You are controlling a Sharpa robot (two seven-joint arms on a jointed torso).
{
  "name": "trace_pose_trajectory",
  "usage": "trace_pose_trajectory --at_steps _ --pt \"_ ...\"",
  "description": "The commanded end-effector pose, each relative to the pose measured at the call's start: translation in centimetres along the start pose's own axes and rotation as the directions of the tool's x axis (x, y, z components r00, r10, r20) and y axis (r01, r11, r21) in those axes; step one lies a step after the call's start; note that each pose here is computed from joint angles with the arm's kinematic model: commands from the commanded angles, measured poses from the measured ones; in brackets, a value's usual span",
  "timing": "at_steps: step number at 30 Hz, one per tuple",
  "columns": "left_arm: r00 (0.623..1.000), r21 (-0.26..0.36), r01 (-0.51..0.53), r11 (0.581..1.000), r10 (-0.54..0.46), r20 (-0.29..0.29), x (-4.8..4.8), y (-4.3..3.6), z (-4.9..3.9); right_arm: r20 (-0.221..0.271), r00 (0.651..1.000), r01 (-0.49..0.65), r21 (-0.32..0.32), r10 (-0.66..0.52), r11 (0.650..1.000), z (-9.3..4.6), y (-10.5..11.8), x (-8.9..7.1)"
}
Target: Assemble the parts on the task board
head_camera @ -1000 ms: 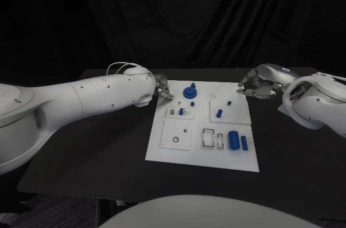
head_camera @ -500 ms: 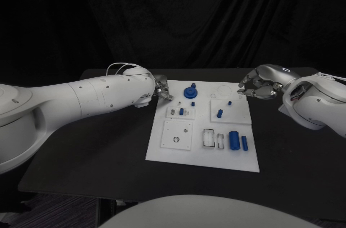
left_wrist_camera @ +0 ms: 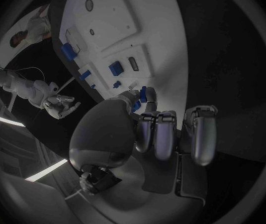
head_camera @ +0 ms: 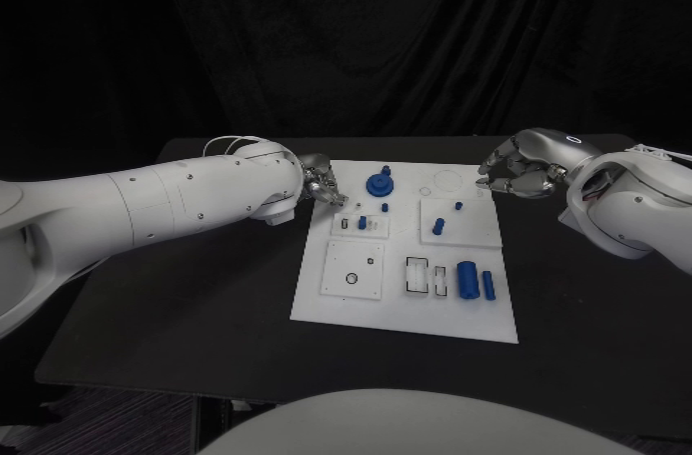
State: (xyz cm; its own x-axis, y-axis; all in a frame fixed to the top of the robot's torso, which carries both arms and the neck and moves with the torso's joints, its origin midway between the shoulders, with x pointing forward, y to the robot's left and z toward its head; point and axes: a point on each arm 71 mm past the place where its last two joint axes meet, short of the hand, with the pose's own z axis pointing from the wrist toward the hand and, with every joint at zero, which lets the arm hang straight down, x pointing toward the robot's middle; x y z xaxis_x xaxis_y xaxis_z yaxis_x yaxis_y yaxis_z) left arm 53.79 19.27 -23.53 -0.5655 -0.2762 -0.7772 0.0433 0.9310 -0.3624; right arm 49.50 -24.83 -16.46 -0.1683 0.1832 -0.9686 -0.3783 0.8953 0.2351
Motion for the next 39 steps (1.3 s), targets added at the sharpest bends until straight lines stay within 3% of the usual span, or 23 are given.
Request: trace_pose_trajectory --at_steps 1,9,14,27,39 --pt "0.997 0.004 0.08 0.997 -0.08 0.008 0.38 -0.14 -0.58 -0.007 1.0 0.001 0.026 -0.001 1.0 -0.1 -0.2 0.1" --pt "0.998 0.02 0.069 0.997 -0.069 0.007 1.19 -0.28 -2.31 -0.01 1.0 0.002 0.032 -0.002 0.999 -0.2 -0.4 0.1" --pt "0.998 0.024 0.061 0.998 -0.061 0.002 1.47 -0.43 -2.77 -0.012 1.0 0.003 0.034 -0.002 0.999 -0.2 -0.5 0.1" --pt "0.999 0.018 0.051 0.999 -0.051 -0.008 1.59 -0.56 -2.63 -0.016 1.0 0.004 0.033 -0.003 0.999 -0.1 -0.4 0.2" --pt "1.0 0.034 -0.015 0.999 0.015 -0.007 2.41 -0.61 -2.42 -0.021 1.0 0.003 0.035 -0.003 0.999 -0.2 -0.5 0.3"
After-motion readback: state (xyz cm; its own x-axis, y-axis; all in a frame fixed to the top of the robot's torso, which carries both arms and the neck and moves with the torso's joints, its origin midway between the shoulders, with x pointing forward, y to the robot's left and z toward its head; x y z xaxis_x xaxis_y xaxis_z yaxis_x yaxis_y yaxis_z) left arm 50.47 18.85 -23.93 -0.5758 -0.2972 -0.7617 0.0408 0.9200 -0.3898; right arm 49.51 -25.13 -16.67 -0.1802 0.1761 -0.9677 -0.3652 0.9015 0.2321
